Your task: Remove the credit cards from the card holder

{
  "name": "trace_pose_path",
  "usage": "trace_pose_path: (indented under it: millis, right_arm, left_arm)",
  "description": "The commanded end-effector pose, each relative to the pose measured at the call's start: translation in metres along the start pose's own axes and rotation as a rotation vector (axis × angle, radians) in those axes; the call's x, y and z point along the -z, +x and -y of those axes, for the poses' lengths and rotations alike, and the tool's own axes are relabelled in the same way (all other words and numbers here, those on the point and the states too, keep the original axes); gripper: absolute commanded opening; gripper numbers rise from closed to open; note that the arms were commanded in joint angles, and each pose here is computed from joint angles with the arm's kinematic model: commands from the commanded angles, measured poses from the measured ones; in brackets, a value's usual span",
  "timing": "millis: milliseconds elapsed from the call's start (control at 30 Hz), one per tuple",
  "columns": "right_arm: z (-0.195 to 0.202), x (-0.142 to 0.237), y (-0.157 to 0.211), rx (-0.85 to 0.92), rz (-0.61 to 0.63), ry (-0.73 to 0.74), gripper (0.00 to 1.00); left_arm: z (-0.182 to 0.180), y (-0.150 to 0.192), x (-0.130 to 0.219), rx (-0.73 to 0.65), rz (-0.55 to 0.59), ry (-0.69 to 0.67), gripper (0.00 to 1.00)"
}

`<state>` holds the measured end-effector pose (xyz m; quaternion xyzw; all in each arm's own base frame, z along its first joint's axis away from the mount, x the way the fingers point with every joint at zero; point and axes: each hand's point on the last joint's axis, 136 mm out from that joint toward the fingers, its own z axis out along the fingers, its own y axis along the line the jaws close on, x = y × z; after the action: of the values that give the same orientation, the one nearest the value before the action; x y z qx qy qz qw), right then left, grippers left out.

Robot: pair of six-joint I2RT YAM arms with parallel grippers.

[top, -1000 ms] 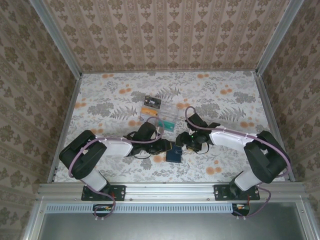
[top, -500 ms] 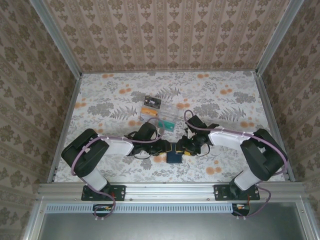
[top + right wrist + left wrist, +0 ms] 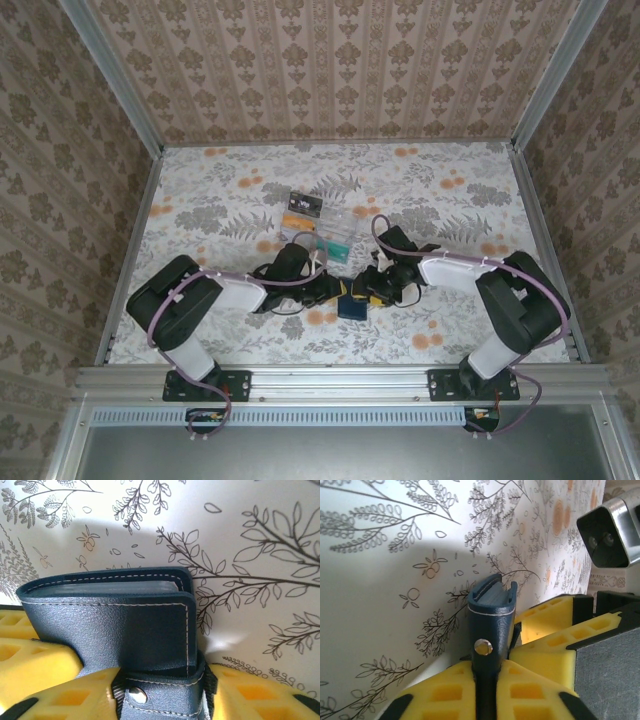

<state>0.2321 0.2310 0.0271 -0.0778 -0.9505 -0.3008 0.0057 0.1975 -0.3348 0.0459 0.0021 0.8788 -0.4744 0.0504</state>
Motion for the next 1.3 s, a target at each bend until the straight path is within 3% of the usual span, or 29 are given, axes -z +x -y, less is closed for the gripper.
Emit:
trace_pose_path:
  millis: [0, 233, 533, 767, 1033, 1167, 1267]
  right_arm:
    - [-0.009, 0.016, -0.011, 0.081, 0.077, 0.023, 0.54]
    - [-0.006, 0.033, -0.012, 0.153, 0.144, 0.137, 0.62]
    - [-0.014, 0.019, -0.002, 0.225, 0.095, 0.179, 0.62]
    - [0.007, 0.019, -0.006, 0.2, 0.13, 0.308, 0.51]
    - [0.043, 0.041, -0.008, 0.133, 0.188, 0.513, 0.39]
    - [0.04, 0.042, -0.008, 0.139, 0.196, 0.5, 0.38]
    - [0.021, 0.036, -0.007, 0.165, 0.181, 0.4, 0.38]
  left_arm:
    - [0.026, -0.008, 0.007, -0.069, 0.031, 0.061, 0.07]
    - [0.028, -0.014, 0.012, -0.083, 0.056, 0.029, 0.05]
    - [0.039, -0.016, 0.018, -0.105, 0.065, 0.04, 0.03]
    - [0.042, -0.014, 0.019, -0.114, 0.074, 0.044, 0.0]
    - [0.028, -0.013, 0.03, -0.104, 0.107, -0.046, 0.0]
    - [0.024, -0.013, 0.032, -0.107, 0.112, -0.065, 0.0]
    - [0.023, -0.012, 0.03, -0.106, 0.104, -0.068, 0.0]
